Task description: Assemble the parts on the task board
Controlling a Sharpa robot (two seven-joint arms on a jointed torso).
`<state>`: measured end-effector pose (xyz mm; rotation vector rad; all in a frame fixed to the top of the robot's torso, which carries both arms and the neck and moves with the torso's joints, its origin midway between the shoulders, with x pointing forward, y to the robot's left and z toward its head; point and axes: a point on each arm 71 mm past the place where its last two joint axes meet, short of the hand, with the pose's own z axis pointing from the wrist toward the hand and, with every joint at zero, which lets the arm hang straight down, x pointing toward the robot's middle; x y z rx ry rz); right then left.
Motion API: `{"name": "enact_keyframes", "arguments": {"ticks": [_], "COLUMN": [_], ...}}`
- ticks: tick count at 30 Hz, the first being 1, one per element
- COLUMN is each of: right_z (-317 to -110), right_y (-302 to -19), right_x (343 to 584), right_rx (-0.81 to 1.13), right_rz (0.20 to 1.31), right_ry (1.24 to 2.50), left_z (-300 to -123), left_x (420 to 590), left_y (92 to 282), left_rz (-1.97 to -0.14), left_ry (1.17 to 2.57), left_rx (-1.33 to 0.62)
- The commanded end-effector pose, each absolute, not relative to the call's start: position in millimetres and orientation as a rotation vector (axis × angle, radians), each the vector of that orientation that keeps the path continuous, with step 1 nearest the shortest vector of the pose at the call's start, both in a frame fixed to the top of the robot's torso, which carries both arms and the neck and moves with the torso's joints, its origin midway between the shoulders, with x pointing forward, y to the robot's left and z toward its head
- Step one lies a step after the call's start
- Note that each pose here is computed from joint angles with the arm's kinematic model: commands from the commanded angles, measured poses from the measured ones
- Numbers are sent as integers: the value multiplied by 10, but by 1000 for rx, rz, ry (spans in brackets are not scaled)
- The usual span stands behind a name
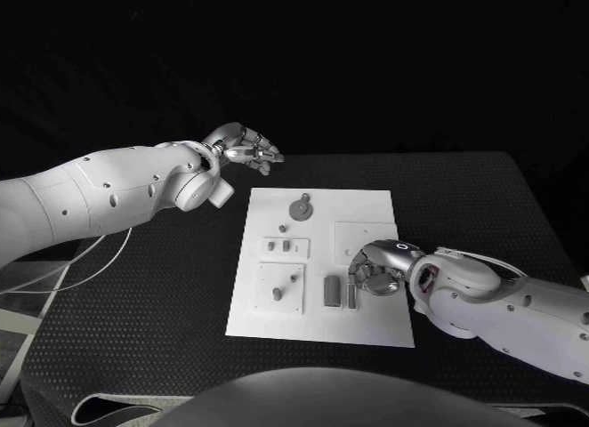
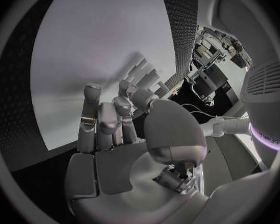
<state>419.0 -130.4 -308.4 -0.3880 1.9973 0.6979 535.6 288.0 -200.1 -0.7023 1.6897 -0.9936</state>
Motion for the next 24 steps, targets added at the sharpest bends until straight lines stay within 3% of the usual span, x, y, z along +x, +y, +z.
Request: {"name": "enact_keyframes", "arguments": {"ticks": [1,14,19,24], "right_z": [-3112,-3052,-2930,-2725], "right_y": [-1295,-1399,-1455,-1570], "right_x": [4157,4203,4262,4515], "right_rx": [-420,-308,-171,39], "right_rz": [700,734,857,987], "right_ry": [1998,1927,1873,1849], "left_z": [-1995,-1993,-1988,-1985], "left_x": [5355,5357,5361,5380], "left_y": [2857,2849,2851,2860], "left_rz": [-1012,-1013,-1015,-1032], "left_ry": [1696,1693,1686,1666], "left_rx": [-694,-692,-689,-716]}}
